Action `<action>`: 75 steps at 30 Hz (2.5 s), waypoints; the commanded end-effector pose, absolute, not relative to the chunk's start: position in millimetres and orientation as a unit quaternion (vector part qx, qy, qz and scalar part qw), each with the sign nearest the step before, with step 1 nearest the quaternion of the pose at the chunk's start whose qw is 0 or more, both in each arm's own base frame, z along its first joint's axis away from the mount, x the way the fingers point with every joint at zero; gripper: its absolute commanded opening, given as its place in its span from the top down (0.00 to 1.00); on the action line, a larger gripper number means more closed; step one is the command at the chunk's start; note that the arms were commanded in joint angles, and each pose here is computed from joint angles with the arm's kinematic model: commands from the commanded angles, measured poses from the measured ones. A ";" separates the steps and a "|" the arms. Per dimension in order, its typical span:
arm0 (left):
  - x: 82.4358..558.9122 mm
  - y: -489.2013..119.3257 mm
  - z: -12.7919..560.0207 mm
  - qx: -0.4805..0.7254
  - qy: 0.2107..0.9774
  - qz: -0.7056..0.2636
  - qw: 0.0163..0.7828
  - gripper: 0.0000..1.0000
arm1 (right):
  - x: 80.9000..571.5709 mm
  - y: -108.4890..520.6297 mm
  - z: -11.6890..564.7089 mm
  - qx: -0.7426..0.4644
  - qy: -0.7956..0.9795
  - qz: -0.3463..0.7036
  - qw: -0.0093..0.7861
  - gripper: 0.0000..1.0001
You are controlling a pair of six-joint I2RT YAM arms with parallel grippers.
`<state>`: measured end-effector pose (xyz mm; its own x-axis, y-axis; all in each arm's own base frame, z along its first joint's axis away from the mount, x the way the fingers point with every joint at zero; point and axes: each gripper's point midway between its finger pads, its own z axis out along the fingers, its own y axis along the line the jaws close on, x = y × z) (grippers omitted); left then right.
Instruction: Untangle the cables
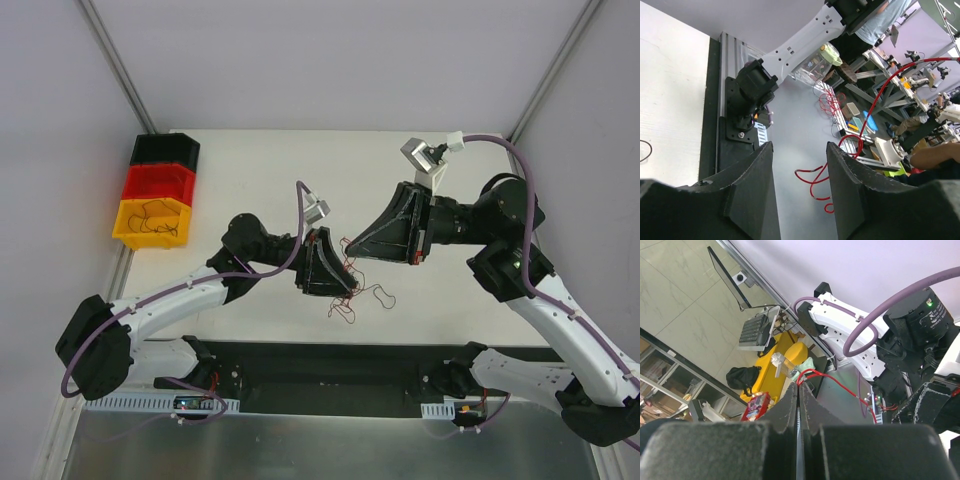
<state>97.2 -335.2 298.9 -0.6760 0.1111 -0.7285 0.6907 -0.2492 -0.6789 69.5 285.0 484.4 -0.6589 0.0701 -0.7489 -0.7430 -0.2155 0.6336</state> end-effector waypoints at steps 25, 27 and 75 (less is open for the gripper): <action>128.8 -334.3 262.2 0.336 0.650 -0.612 0.300 1.00 | 64.2 273.9 503.4 -0.335 0.535 0.693 0.349 1.00; 145.6 -327.2 240.9 0.310 0.693 -0.563 0.326 1.00 | 76.0 271.1 503.2 -0.318 0.554 0.666 0.385 1.00; 225.4 -91.5 131.7 -0.145 0.896 -0.071 0.414 1.00 | 203.4 418.9 188.3 -0.353 0.778 0.471 0.220 0.86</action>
